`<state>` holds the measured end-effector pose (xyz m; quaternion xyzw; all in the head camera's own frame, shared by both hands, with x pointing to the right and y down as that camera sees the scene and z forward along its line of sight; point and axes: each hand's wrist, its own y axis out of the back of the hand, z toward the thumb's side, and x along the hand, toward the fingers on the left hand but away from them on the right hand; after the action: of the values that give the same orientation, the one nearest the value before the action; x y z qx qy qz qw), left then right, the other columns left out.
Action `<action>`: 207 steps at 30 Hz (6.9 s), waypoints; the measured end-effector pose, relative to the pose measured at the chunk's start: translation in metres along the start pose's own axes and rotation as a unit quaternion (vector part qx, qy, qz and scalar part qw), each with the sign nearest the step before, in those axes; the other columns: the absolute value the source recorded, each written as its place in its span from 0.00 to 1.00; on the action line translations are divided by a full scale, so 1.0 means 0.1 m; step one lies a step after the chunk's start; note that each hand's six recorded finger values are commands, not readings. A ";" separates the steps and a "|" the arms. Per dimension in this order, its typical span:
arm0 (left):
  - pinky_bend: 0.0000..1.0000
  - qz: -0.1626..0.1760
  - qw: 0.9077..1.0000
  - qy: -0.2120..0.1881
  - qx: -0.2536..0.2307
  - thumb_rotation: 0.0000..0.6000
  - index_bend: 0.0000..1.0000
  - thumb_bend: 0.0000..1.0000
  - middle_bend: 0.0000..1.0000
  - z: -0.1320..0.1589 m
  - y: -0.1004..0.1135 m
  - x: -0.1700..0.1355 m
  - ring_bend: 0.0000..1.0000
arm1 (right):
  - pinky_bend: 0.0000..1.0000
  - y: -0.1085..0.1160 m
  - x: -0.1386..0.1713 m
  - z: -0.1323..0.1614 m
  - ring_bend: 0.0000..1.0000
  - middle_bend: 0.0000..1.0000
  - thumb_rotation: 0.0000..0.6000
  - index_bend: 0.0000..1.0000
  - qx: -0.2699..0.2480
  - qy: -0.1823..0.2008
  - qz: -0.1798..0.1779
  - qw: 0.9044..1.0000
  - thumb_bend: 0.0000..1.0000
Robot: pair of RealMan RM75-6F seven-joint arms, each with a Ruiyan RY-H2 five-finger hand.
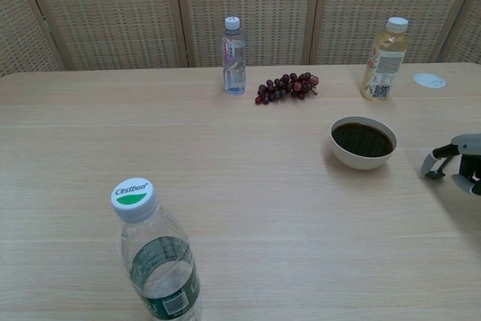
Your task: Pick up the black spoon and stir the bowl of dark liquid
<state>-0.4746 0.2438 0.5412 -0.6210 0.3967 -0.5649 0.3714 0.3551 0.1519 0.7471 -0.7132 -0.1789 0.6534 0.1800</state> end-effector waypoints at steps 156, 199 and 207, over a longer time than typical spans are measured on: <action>0.00 -0.014 1.000 0.012 -0.011 1.00 0.00 0.26 0.00 -0.10 -0.16 -0.04 0.00 | 1.00 -0.11 0.48 0.16 1.00 0.94 1.00 0.27 0.050 0.035 0.010 0.998 0.85; 0.00 -0.022 1.000 0.018 -0.012 1.00 0.00 0.26 0.00 -0.16 -0.22 -0.05 0.00 | 1.00 -0.26 0.53 0.31 0.84 0.74 1.00 0.34 0.049 0.057 0.011 0.997 0.72; 0.00 -0.024 0.999 0.018 -0.013 1.00 0.00 0.26 0.00 -0.16 -0.23 -0.05 0.00 | 0.76 0.08 0.70 0.43 0.49 0.52 1.00 0.46 0.030 0.073 -0.083 0.993 0.44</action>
<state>-0.4887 0.2576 0.5613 -0.6250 0.3958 -0.5790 0.3427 0.3186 0.1800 0.6791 -0.7358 -0.2042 0.5878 0.2670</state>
